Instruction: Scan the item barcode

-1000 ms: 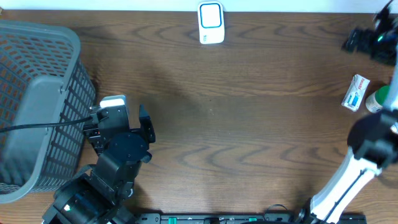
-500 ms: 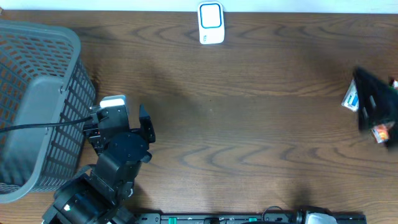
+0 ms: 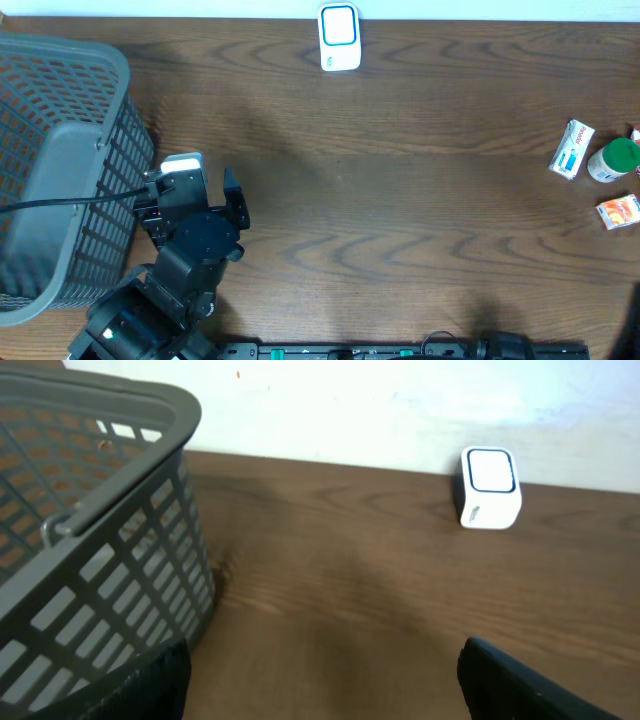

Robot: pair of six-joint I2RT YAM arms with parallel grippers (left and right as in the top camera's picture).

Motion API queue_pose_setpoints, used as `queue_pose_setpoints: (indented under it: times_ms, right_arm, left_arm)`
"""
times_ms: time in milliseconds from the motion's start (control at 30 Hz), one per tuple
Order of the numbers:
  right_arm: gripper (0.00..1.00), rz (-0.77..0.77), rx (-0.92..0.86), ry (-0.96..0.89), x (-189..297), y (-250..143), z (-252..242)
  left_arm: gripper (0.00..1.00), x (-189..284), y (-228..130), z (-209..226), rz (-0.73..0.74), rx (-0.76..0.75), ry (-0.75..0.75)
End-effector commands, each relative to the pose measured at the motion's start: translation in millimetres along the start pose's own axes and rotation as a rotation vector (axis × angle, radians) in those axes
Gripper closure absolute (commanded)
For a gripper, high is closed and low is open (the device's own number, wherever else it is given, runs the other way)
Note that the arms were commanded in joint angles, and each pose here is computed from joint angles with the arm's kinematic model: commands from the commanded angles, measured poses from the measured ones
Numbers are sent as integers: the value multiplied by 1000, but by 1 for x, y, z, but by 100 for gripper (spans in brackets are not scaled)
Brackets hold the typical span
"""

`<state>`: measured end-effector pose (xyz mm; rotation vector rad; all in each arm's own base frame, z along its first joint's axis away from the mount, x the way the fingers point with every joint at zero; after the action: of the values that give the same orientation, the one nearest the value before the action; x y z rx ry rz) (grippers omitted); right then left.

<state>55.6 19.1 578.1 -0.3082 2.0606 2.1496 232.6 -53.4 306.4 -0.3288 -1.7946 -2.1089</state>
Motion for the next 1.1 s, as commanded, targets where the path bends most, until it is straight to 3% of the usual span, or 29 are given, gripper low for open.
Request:
queue_pose_setpoints:
  times_ms: [0,233,367,733,1067]
  right_arm:
    - [1,25,7,80,-15,-52,5]
    - [1,-50,-125,210,-63,-173,9]
    - [1,-106,-122,196,-78,-221,3]
    - [1,-53,-141,117,-79,-328,-14]
    - [1,117,-121,76,-80,-402,-21]
  left_arm:
    - [14,1,3,4,-9,-5,19]
    - [14,1,3,4,-9,-5,19]
    - [14,1,3,4,-9,-5,19]
    - [14,1,3,4,-9,-5,19]
    - [14,1,3,4,-9,-5,19]
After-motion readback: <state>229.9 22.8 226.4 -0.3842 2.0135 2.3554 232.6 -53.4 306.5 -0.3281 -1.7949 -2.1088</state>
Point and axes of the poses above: each gripper's point midway between its finger pads, its own x axis back along the fingers, its own z axis along the line the jaws close on, y = z × x, the point moved 1 cm from there along x, back along the fingers, and after that the axes turned 12 degrees about -x, right-handed, at the moved point
